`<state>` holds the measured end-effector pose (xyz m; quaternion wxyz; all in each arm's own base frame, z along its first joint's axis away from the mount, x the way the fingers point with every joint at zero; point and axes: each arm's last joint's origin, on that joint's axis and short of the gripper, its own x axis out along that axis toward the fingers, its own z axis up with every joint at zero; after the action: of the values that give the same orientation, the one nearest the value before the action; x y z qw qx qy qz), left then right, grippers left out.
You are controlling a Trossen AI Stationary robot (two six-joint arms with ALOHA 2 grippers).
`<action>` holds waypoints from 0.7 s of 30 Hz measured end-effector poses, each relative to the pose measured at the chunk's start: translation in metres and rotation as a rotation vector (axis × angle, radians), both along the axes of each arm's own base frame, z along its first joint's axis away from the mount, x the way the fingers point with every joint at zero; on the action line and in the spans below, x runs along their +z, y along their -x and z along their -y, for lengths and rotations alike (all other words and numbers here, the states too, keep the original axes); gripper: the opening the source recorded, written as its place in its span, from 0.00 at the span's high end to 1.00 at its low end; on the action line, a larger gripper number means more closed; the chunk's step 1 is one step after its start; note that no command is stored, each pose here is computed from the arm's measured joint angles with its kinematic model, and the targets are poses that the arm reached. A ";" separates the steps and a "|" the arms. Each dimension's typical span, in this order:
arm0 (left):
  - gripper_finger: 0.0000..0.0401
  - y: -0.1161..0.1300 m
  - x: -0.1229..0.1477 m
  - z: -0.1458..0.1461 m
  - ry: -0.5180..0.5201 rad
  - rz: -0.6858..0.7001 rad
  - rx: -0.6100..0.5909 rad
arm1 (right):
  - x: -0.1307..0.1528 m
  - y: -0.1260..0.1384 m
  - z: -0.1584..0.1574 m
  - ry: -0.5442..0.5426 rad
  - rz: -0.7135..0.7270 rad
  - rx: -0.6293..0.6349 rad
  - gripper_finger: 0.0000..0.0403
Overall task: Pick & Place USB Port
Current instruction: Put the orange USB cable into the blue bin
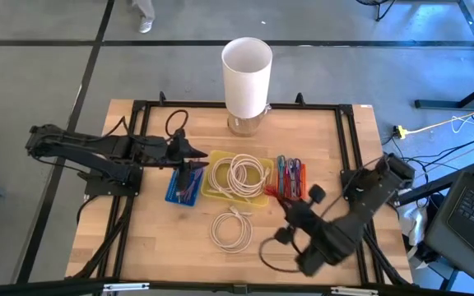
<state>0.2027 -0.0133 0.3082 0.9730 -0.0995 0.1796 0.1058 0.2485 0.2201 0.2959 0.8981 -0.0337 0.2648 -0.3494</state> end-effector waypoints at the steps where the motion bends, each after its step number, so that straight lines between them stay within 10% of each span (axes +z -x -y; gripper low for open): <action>1: 0.68 -0.003 -0.001 0.000 0.001 -0.001 -0.005 | 0.000 -0.007 0.005 0.013 -0.015 -0.002 0.94; 14: 0.68 -0.065 0.003 0.041 -0.191 0.403 -0.454 | 0.015 -0.056 0.041 0.092 -0.089 0.066 0.94; 21: 0.68 -0.092 -0.014 0.041 -0.210 0.462 -0.415 | 0.050 -0.067 0.034 0.057 0.010 0.290 0.94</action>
<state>0.2951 -0.0544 0.2939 0.9938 0.0188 -0.0412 -0.1020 0.3150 0.1860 0.3459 0.9391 -0.0955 0.2426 -0.2238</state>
